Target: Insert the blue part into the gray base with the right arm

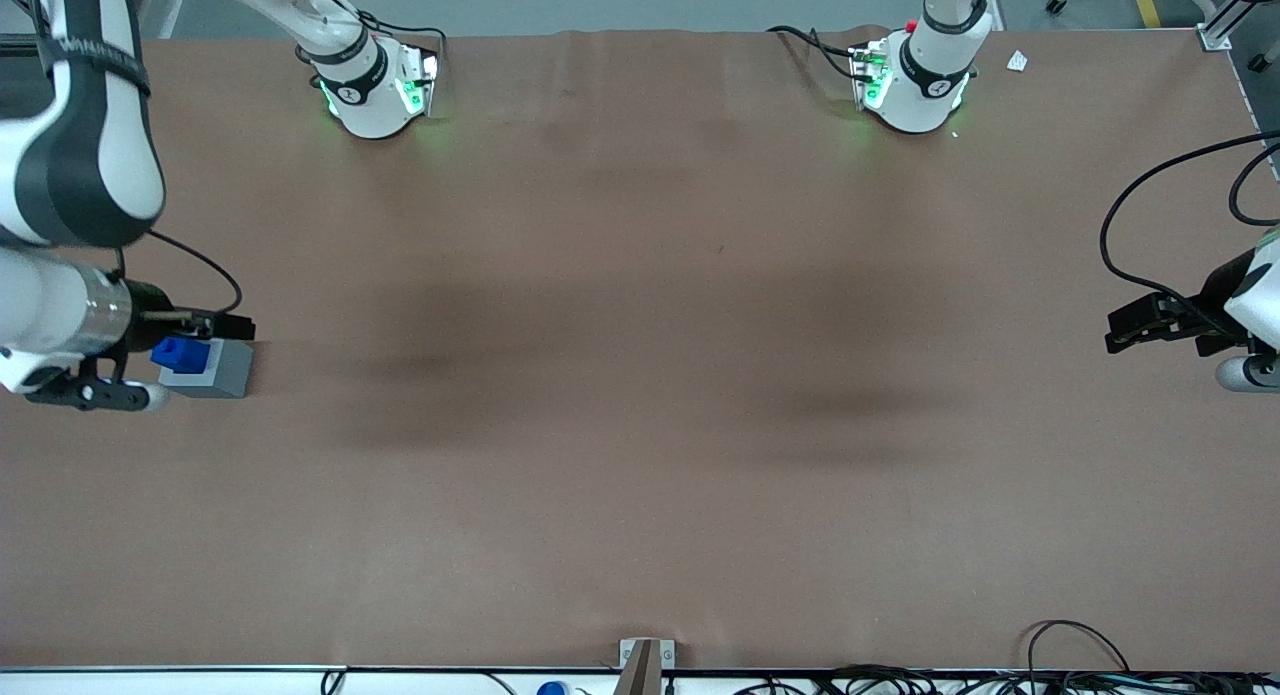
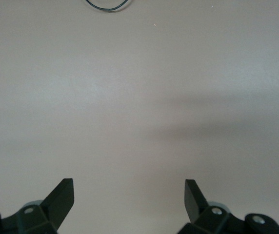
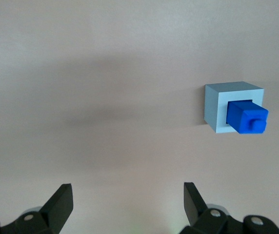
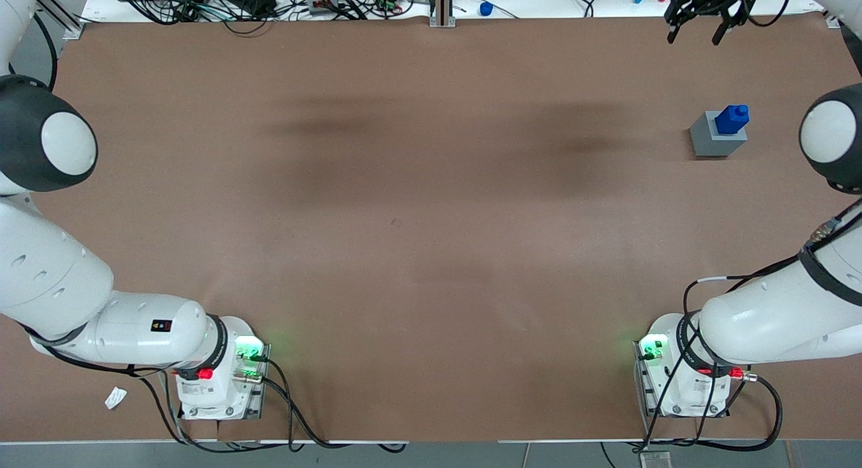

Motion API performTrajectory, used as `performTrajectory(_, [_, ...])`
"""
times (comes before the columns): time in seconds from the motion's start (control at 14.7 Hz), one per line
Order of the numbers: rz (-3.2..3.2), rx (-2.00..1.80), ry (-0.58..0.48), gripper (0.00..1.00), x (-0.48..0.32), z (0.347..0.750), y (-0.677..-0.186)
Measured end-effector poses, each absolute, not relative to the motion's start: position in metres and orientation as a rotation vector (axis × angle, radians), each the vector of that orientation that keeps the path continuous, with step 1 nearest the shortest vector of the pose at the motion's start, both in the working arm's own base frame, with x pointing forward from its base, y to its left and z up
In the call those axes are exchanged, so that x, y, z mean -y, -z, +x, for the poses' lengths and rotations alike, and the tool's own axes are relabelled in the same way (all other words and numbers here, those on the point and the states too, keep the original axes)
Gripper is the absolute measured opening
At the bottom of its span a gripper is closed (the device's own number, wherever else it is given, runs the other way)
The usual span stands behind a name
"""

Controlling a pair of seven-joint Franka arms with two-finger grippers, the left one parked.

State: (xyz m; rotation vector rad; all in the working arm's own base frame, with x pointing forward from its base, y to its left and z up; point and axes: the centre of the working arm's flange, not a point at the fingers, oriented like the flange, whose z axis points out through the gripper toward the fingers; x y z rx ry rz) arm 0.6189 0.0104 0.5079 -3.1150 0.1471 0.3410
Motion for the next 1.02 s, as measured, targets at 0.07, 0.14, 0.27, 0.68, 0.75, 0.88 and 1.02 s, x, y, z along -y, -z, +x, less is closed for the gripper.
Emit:
performTrajectory(0.07, [-3.115, -0.149, -0.301, 1.0, -0.011, 0.61, -0.53])
performTrajectory(0.14, [-3.115, -0.152, -0.26, 1.0, -0.01, 0.601, -0.552])
performTrajectory(0.27, [-3.114, -0.16, -0.171, 1.0, -0.005, 0.581, -0.594])
performTrajectory(0.68, [-3.1, -0.162, 0.007, 1.0, -0.001, 0.526, -0.652])
performTrajectory(0.75, [-3.099, -0.162, 0.01, 1.0, 0.0, 0.519, -0.654])
performTrajectory(0.88, [-3.097, -0.16, 0.007, 1.0, 0.0, 0.508, -0.656])
performTrajectory(1.02, [-3.098, -0.158, -0.022, 1.0, 0.0, 0.502, -0.654])
